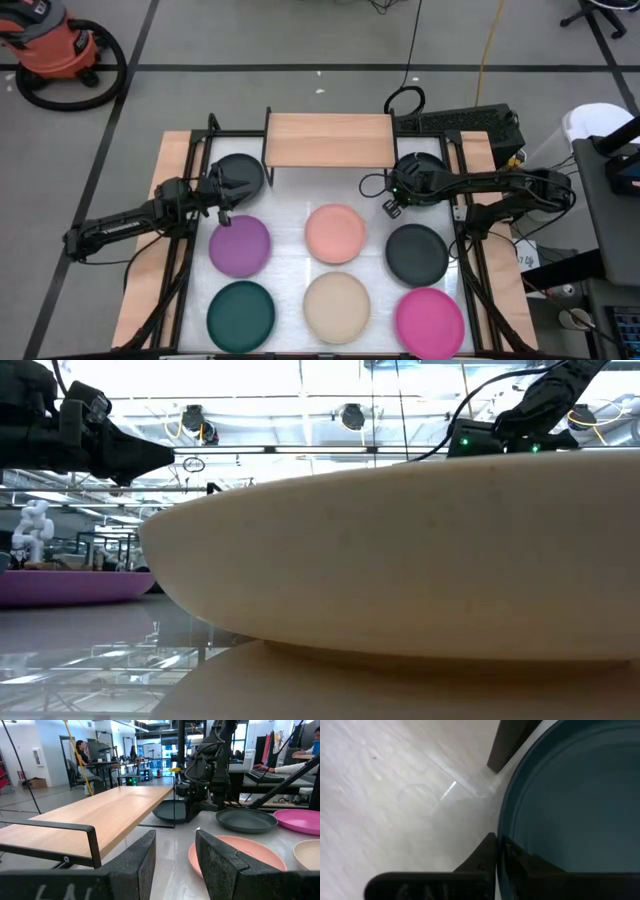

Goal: Place and stack plates onto a shelf
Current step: Put the dark blue plate on the shelf

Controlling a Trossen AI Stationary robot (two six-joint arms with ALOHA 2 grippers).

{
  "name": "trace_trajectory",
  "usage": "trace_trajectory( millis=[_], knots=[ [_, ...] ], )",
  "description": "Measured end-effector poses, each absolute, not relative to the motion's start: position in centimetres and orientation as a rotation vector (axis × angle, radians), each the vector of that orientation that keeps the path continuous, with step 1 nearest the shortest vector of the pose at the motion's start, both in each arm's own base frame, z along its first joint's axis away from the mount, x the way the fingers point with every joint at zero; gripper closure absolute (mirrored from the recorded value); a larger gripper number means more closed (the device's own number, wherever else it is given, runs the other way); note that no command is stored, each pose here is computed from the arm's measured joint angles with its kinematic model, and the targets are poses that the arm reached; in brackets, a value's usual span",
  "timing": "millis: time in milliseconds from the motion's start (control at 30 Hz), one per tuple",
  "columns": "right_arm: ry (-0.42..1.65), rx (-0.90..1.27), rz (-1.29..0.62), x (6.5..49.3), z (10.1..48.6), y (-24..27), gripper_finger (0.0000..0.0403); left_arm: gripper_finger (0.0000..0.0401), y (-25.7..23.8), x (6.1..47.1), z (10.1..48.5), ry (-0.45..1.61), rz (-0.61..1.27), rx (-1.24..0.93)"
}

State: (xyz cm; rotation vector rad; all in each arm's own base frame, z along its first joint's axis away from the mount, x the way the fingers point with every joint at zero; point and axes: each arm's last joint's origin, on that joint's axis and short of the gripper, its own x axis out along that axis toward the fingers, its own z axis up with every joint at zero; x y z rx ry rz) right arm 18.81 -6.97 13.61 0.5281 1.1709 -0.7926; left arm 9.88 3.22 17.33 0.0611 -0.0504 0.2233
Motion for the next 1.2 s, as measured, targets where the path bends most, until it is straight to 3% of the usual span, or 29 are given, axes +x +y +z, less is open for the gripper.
trace_trajectory(
  millis=[600, 867, 1200],
  knots=[
    [1.116, 0.523, -0.810, 18.1, 14.9, -6.8, 0.0402, 0.0256, 3.2, 9.9, 17.3, -0.050, 0.223, 0.061],
    [0.909, 0.518, -0.929, 15.9, 19.0, -6.3, 0.0402, 0.0256, 3.2, 9.9, 17.3, -0.051, 0.223, 0.061],
    [0.556, 0.329, -1.135, 14.1, 22.8, -6.7, 0.0402, 0.0256, 3.2, 9.9, 17.3, -0.051, 0.224, 0.061]
  ],
)
